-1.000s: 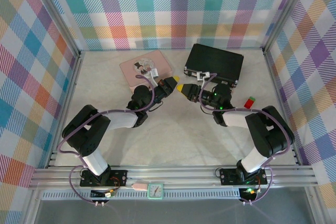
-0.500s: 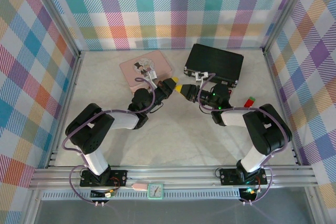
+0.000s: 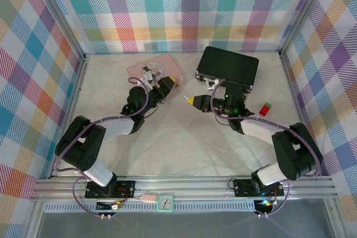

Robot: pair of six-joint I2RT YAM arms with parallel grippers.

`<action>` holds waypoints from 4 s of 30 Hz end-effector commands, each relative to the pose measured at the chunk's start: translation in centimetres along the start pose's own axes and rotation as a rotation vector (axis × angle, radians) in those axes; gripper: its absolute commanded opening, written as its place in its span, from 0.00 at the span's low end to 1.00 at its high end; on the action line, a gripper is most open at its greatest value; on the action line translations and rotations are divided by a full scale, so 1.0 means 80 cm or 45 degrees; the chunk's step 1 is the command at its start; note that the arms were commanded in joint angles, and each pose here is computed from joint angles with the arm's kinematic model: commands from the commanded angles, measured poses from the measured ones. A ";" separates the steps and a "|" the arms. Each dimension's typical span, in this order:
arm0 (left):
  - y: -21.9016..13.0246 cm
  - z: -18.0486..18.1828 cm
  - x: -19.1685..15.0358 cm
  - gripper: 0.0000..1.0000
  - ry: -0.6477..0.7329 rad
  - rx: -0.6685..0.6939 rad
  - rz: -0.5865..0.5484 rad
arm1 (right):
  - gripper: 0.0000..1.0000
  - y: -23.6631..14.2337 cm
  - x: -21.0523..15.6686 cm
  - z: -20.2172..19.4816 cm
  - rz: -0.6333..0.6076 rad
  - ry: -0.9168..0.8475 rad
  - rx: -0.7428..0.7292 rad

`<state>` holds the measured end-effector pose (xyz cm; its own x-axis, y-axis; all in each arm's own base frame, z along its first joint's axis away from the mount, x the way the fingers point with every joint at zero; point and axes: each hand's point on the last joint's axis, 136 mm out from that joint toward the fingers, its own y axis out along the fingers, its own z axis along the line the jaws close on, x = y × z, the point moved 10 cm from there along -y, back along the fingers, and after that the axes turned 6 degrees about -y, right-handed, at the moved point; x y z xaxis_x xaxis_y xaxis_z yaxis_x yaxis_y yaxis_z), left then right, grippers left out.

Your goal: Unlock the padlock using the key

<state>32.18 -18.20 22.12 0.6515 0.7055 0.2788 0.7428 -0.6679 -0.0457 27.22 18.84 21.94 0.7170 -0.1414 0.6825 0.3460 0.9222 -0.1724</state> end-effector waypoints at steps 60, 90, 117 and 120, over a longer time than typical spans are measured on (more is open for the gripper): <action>0.064 0.170 0.034 0.08 0.313 0.780 0.241 | 0.00 -0.016 -0.018 -0.016 0.152 -0.193 -0.456; 0.046 0.134 -0.038 0.00 -0.561 0.128 0.133 | 0.00 0.082 -0.030 -0.068 0.045 0.388 -0.125; 0.043 0.126 -0.041 0.00 -0.542 0.128 0.124 | 0.00 0.071 -0.006 -0.053 -0.077 0.282 -0.143; 0.043 0.122 -0.041 0.00 -0.536 0.118 0.126 | 0.00 0.074 -0.006 -0.056 -0.073 0.286 -0.142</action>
<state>35.32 -20.06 13.89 0.7028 0.7099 -0.0449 0.7093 -0.7042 -0.0327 30.96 22.54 16.30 0.8400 -0.2674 0.4721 0.4281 0.8611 -0.2741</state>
